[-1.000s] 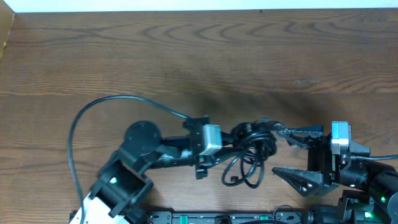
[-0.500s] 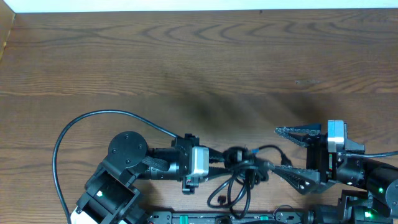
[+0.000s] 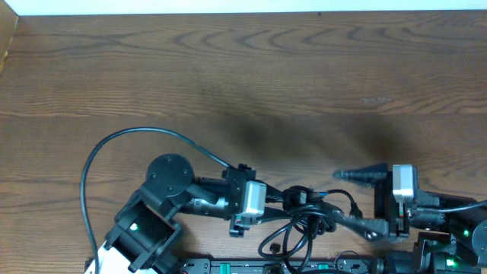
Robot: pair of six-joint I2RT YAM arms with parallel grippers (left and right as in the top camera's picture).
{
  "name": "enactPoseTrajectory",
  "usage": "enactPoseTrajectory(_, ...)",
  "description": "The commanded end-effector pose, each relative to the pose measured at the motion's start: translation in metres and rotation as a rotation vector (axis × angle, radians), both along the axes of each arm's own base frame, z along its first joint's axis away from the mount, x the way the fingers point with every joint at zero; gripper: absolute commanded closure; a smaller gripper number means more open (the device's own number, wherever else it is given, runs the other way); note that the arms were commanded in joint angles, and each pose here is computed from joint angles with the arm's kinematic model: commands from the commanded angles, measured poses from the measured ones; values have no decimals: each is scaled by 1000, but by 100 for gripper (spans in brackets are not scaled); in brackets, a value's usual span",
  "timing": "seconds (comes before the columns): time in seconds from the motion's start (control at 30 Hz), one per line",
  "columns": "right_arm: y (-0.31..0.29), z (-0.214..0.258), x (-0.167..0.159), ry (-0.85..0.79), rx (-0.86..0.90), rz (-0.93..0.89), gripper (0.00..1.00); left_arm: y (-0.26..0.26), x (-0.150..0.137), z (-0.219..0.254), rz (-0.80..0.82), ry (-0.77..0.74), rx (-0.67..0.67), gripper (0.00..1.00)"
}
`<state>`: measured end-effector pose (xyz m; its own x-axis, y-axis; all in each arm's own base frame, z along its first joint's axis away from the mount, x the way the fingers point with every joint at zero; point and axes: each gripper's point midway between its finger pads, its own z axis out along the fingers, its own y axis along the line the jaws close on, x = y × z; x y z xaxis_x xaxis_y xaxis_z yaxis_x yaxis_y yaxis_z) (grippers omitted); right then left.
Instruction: Untangle cables
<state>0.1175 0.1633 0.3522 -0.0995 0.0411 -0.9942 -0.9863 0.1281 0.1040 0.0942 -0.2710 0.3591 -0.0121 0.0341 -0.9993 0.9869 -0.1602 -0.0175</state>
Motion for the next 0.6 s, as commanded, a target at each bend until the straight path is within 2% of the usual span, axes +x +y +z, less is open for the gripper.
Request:
enactPoseTrajectory(0.0, 1, 5, -5, -44, -9, 11, 64, -2, -7, 10, -40, -20, -26, 92)
enactPoseTrajectory(0.03, 1, 5, -5, -45, -8, 8, 72, -2, -6, 11, -40, -23, -28, 92)
enactPoseTrajectory(0.1, 0, 6, -3, -44, -3, -1, 98, -3, -6, 11, -40, -24, -29, 93)
enactPoseTrajectory(0.37, -2, 8, 11, 0, 32, -74, 99, -2, -6, 12, -37, -29, -33, 93)
enactPoseTrajectory(0.57, -17, -5, 50, 201, 99, -276, 99, -2, -6, 12, -37, -21, -31, 93)
